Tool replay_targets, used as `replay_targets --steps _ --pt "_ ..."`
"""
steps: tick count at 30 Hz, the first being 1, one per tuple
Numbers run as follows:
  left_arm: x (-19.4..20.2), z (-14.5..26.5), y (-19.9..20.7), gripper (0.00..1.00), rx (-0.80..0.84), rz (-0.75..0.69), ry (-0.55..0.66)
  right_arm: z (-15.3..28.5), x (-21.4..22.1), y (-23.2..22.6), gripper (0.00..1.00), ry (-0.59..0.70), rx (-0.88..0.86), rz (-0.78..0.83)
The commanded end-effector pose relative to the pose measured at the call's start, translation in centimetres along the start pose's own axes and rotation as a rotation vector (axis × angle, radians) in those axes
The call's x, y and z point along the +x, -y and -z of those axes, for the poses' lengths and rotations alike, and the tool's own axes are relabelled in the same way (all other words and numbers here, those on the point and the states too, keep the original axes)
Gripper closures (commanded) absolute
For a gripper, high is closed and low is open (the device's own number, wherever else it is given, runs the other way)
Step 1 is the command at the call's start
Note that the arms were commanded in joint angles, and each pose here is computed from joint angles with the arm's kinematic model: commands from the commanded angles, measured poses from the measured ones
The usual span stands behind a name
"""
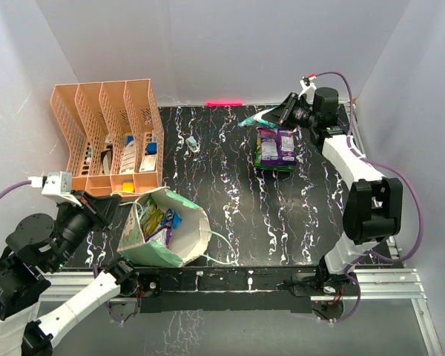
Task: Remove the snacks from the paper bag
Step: Place the snack at the center of the board.
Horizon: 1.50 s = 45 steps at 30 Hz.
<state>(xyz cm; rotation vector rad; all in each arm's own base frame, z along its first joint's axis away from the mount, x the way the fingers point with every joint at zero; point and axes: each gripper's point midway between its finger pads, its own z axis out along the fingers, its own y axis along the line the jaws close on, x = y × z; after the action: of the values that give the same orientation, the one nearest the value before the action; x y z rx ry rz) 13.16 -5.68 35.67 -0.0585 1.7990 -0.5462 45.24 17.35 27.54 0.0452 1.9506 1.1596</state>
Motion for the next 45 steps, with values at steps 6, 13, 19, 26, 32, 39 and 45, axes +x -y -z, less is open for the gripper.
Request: replay_targets --steps 6,13,19,26,32,39,45 --pt "-0.4 0.4 -0.4 1.00 -0.010 -0.014 0.023 -1.2 -7.3 3.0 0.93 0.335 0.144 0.089" --pt "-0.3 0.4 -0.5 1.00 -0.010 -0.018 0.017 -2.5 -5.2 6.0 0.93 0.379 0.221 0.143" --pt "-0.3 0.6 -0.7 1.00 -0.015 -0.019 0.017 -2.7 -1.7 8.5 0.93 0.413 0.311 0.161" --pt "-0.3 0.7 -0.7 1.00 -0.015 -0.013 0.019 -2.3 1.1 10.4 0.93 0.424 0.347 0.137" --pt "-0.4 0.7 -0.6 1.00 -0.010 -0.009 0.017 -1.0 2.4 13.0 0.92 0.446 0.440 0.074" --pt "-0.4 0.8 -0.5 1.00 -0.009 -0.009 0.015 -0.5 4.5 13.8 0.87 0.409 0.441 0.011" --pt "-0.3 0.7 -0.4 1.00 -0.006 -0.008 0.010 1.2 4.7 14.8 0.87 0.425 0.448 -0.056"
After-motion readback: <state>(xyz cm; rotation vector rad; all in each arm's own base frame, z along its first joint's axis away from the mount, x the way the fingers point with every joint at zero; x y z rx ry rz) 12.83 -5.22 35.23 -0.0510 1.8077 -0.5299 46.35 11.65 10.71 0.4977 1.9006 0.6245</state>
